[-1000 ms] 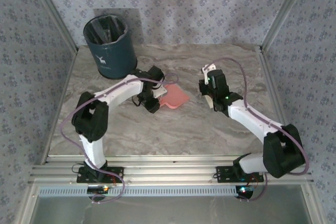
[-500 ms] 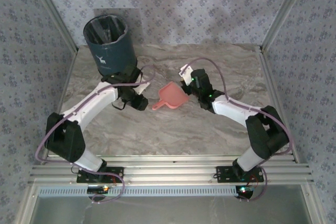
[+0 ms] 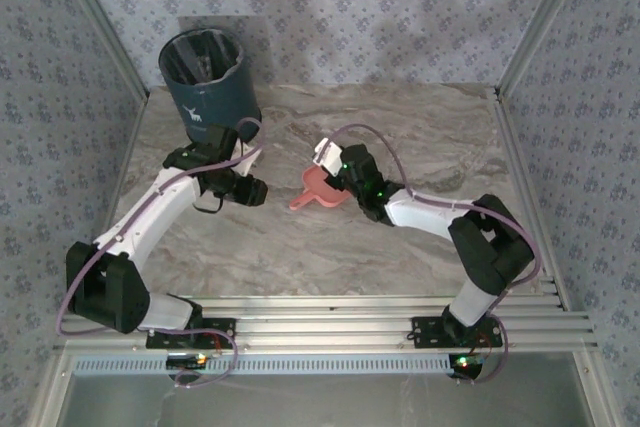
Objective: Sweep away the paper scraps from the table
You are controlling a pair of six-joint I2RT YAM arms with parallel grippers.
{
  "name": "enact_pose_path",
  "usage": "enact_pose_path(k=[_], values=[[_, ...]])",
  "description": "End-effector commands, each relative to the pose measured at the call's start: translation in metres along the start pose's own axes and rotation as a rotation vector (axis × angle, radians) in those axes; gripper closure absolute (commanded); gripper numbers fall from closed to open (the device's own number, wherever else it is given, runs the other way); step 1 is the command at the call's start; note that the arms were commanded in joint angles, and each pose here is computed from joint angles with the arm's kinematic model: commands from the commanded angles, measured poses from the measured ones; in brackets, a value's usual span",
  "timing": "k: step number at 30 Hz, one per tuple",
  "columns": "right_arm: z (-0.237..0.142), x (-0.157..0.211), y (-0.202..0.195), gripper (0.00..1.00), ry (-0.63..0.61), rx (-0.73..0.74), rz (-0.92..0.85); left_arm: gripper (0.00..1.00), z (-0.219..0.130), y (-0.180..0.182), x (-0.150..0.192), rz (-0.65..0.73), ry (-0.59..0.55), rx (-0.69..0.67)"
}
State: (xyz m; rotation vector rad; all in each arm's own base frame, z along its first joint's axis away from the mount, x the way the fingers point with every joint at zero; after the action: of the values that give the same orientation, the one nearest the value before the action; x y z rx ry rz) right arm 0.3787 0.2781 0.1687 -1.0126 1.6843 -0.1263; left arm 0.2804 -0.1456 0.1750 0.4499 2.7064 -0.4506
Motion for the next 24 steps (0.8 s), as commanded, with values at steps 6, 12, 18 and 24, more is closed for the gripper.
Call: enact_pose_path(k=[6, 12, 18, 24], values=[[0.000, 0.004, 0.021, 0.96, -0.006, 0.040, -0.109, 0.54, -0.004, -0.002, -0.003, -0.012, -0.028, 0.022], [-0.002, 0.009, 0.039, 0.89, -0.007, 0.051, -0.157, 0.54, -0.002, 0.000, -0.002, -0.017, -0.015, 0.013], [-0.003, 0.013, 0.054, 0.77, -0.013, 0.038, -0.163, 0.54, 0.000, 0.003, -0.001, -0.021, -0.006, 0.002], [-0.004, 0.017, 0.067, 0.66, -0.007, 0.023, -0.167, 0.54, 0.003, 0.005, 0.000, -0.024, 0.006, -0.007]])
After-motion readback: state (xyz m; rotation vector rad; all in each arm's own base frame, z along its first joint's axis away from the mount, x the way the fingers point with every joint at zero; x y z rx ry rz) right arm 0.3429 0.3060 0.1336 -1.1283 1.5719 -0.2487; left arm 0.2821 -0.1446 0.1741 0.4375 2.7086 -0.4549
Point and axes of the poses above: each hand's point on the last joint's axis, 136 mm out from that joint toward the fingers, its own z axis out along the fingers, its own y axis along the line the jaws close on, x = y × z, the point moved 2 cm from there along -z, back along the fingers, and after that the axes turned 3 degrees about -z, right-handed, at the moved point
